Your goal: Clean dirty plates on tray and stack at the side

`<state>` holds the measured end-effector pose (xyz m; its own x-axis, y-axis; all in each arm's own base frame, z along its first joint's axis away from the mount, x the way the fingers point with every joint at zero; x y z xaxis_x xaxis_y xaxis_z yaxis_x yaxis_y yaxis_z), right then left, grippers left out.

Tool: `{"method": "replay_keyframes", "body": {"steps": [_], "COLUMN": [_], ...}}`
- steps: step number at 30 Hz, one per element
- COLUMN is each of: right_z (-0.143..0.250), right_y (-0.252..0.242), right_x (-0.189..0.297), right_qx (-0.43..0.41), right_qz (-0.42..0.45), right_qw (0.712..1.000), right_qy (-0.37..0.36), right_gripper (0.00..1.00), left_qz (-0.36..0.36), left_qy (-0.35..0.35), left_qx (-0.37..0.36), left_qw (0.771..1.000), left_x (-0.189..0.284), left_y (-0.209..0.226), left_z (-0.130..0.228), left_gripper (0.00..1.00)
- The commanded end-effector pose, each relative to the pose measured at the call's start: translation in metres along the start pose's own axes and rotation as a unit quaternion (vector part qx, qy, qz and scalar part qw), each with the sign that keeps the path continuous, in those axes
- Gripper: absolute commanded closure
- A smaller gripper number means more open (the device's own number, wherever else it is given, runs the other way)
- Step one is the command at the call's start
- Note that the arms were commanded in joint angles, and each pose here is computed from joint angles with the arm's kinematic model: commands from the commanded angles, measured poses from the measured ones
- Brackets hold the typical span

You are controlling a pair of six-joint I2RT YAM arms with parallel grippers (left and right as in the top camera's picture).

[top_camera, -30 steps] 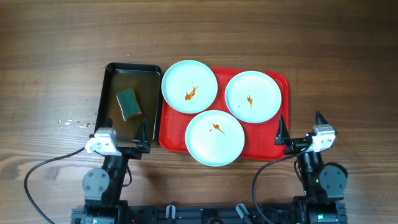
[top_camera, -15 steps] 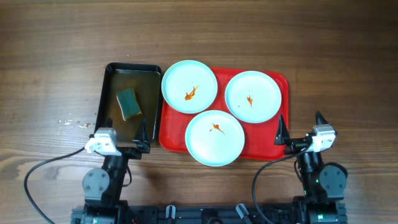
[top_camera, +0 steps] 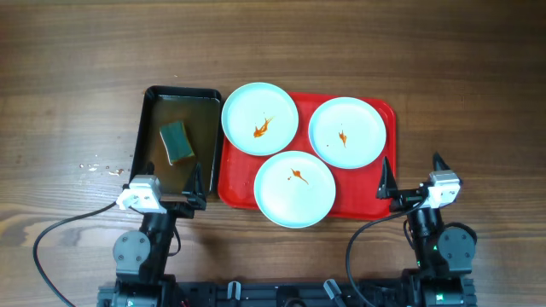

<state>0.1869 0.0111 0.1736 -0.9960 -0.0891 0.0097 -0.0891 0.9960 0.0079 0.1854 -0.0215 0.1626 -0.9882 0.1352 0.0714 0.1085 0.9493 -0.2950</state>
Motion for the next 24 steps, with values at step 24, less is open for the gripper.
{"method": "replay_keyframes", "body": {"steps": [24], "right_z": [-0.042], "right_y": [0.041], "right_x": [-0.036], "right_qx": [-0.209], "right_qz": [-0.121], "right_qw": [0.873], "right_qy": [0.424], "right_gripper": [0.0], "left_qz": [-0.134], "left_qy": [0.329], "left_qx": [0.003], "left_qw": [0.935], "left_x": [-0.053], "left_y": [-0.009], "left_z": [-0.066], "left_gripper": [0.0]}}
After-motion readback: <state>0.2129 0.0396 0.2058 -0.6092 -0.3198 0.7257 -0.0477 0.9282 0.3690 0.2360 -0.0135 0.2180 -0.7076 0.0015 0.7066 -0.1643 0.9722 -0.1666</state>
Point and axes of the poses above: each gripper's point midway between its finger pads, its own x axis back along the fingers, its own y axis along the line the jaws close on, z = x × y, the point moved 6 cm from there along x, back along the fingers, and after that the axes turned 1 degree about x, right-handed, at the moved point
